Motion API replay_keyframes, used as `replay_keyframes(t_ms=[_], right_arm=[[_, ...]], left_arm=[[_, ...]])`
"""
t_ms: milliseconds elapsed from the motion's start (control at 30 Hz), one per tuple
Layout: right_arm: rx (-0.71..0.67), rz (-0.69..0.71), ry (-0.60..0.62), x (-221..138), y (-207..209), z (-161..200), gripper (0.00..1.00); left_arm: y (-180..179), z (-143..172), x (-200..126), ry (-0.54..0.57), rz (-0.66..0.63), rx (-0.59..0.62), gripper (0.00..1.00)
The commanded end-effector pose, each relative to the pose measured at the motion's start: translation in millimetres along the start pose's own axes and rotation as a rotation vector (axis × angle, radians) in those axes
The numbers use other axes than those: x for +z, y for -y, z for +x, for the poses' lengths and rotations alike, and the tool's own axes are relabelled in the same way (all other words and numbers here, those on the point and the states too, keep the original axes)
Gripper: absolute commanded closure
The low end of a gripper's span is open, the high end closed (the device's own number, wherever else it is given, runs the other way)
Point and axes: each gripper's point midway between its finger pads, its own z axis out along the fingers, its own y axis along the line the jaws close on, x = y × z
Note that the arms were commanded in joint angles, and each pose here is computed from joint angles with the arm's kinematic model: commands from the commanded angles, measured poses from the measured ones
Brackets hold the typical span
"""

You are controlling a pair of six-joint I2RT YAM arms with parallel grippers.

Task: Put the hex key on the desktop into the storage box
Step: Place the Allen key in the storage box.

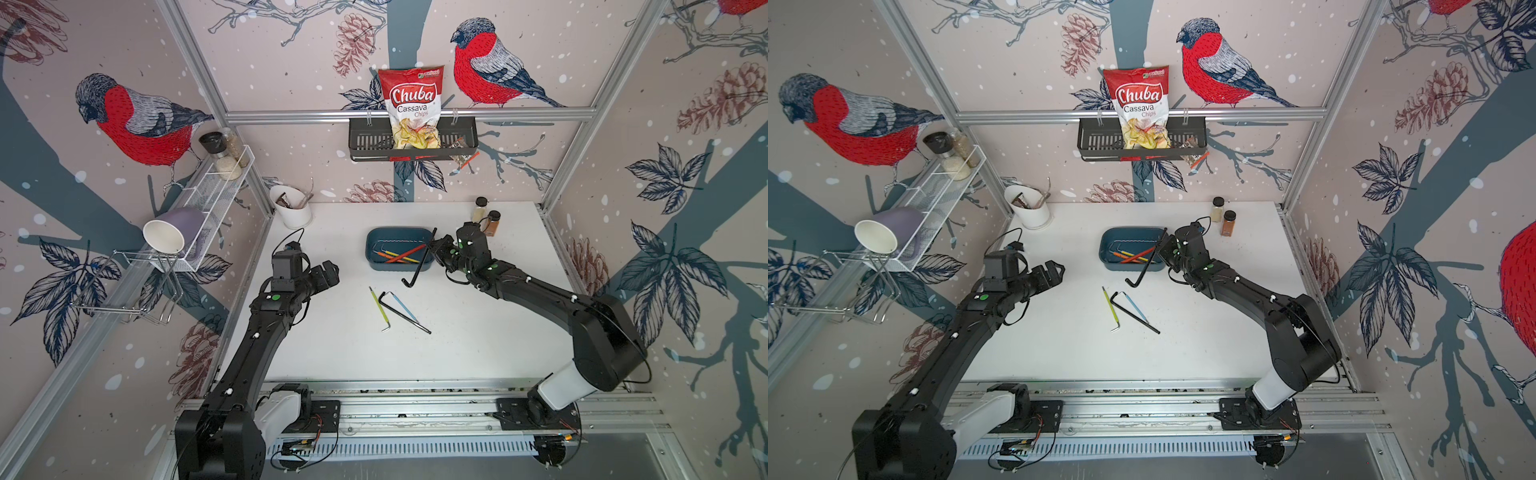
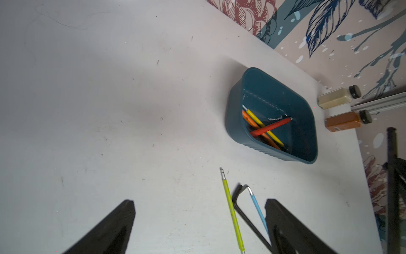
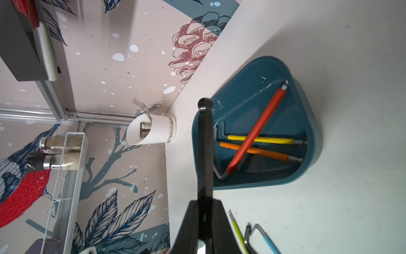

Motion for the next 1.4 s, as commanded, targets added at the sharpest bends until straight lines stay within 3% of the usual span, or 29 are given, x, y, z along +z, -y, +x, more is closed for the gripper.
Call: replay_keyframes(t_ms=[0,633,1367], right_arm=[[0.077,-0.12,0.058,5.3,-27.5,-13.6,1.0],[0.316,-0.055,0.249,76.2,3.2,-7.5,1.0],[0.348,-0.036,0.278,140.6,-1.1,1.5,1.0]], left_arm=[[12.2,-13.4,-2.9,0.049,0.055,-0.023,0.04],[-8.2,-32.3,-15.5,0.186,-0.067,0.006,0.04],[-16.4,-25.7,-15.9,0.173,-0.096,-0.028,0.04]])
